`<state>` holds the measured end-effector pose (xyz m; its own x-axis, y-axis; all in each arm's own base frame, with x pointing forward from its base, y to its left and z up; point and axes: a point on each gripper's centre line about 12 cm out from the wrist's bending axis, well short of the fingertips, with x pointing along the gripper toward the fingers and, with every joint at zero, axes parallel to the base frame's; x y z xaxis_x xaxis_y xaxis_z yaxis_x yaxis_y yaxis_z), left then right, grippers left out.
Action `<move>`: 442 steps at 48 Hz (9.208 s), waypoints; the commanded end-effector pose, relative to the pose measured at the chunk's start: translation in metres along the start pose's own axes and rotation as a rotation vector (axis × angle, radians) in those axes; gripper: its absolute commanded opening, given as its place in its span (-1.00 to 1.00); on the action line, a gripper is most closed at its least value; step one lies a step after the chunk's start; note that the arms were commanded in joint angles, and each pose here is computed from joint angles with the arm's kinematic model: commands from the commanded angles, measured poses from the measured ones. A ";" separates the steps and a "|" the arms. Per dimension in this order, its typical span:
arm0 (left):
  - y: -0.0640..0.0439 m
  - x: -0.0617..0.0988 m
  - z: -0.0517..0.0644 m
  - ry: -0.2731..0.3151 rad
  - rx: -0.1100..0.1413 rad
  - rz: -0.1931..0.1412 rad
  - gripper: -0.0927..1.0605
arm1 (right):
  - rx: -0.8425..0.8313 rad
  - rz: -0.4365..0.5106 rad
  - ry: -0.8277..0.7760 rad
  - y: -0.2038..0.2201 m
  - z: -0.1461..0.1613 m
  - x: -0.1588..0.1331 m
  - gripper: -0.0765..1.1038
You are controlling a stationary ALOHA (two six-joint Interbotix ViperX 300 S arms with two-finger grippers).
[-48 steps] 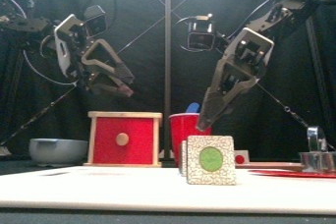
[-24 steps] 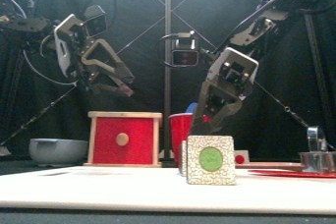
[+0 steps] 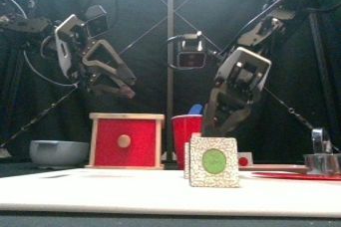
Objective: Place sushi on board then cut the sushi with the knife then place the pieces on the plate
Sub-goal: Place the 4 sushi pieces on the plate
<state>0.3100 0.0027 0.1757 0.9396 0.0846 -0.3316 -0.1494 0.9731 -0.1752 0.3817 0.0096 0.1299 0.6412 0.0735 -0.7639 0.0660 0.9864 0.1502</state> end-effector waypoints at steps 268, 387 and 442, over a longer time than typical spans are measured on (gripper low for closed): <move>0.000 0.002 0.014 -0.044 -0.018 0.004 0.60 | 0.038 0.007 -0.342 -0.009 -0.009 -0.154 0.74; 0.002 0.001 0.008 -0.029 -0.012 0.010 0.60 | 0.271 -0.208 -0.204 -0.099 -0.031 -0.125 0.26; 0.001 -0.002 0.008 -0.030 -0.015 0.007 0.60 | 0.324 -0.481 -0.119 -0.199 -0.060 -0.139 0.66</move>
<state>0.3076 0.0054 0.1750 0.9376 0.0966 -0.3342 -0.1654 0.9689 -0.1840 0.2289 -0.1850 0.1385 0.5060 -0.3618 -0.7830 0.5967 0.8023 0.0149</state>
